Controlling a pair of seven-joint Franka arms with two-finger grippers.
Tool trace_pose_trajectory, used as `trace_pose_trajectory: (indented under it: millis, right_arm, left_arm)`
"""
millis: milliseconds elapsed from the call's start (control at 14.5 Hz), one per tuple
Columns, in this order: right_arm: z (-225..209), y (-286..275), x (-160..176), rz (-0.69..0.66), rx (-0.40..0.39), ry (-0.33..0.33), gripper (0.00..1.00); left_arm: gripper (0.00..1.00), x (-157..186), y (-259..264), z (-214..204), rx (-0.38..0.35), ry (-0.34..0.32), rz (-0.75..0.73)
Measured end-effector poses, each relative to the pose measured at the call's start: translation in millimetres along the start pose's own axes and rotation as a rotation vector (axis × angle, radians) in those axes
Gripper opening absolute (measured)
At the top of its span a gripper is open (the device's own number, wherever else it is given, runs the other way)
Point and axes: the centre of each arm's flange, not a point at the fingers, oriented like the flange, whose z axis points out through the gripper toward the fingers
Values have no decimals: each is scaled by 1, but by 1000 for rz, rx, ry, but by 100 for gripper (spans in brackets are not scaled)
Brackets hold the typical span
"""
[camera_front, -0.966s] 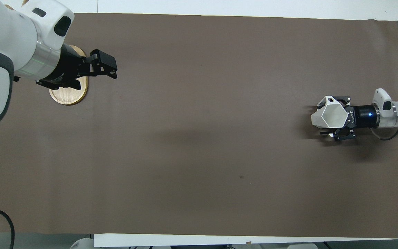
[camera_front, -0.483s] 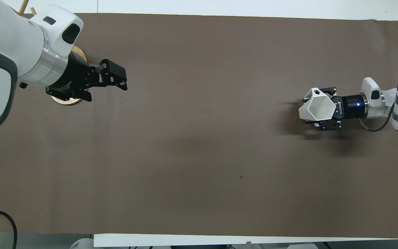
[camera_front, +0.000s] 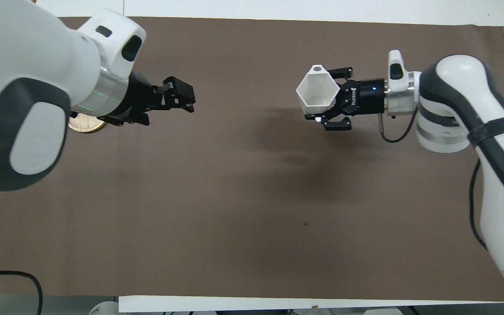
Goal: Hang cup on rack
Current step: 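Lift the cup with the right gripper toward the left gripper, then grasp the cup with the left gripper from the right gripper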
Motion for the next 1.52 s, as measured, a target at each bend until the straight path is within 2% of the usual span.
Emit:
trace_pose_trajectory:
  millis: [138, 276, 621, 690, 759, 828, 1241, 1310, 1448, 1517]
  right_arm:
    - [37, -22, 43, 19, -62, -44, 77]
    - [64, -43, 70, 34, -98, -64, 77]
    - [87, -59, 82, 41, -141, -87, 77]
    - [86, -58, 81, 42, -143, -87, 77]
    - [85, -57, 81, 43, -145, -87, 77]
    - [84, -57, 80, 43, -146, -87, 77]
    - [84, -56, 80, 44, -147, -88, 77]
    - [84, -56, 81, 43, -153, -89, 77]
    - [85, -57, 80, 43, -156, -91, 77]
    - [84, -57, 80, 46, -156, -90, 81]
  left_arm:
    - [97, -5, 25, 25, -17, 19, -10]
    - [97, -5, 42, 49, -36, 26, -17]
    - [95, 12, 47, 62, -65, 35, -40]
    - [89, 14, 48, 65, -67, 38, -43]
    - [89, 17, 48, 69, -70, 43, -46]
    - [81, 19, 48, 72, -71, 46, -48]
    - [8, 22, 51, 73, -86, 64, -49]
    - [5, 23, 51, 73, -87, 64, -71]
    - [5, 23, 51, 74, -86, 62, -83]
    - [5, 23, 51, 75, -84, 62, -81]
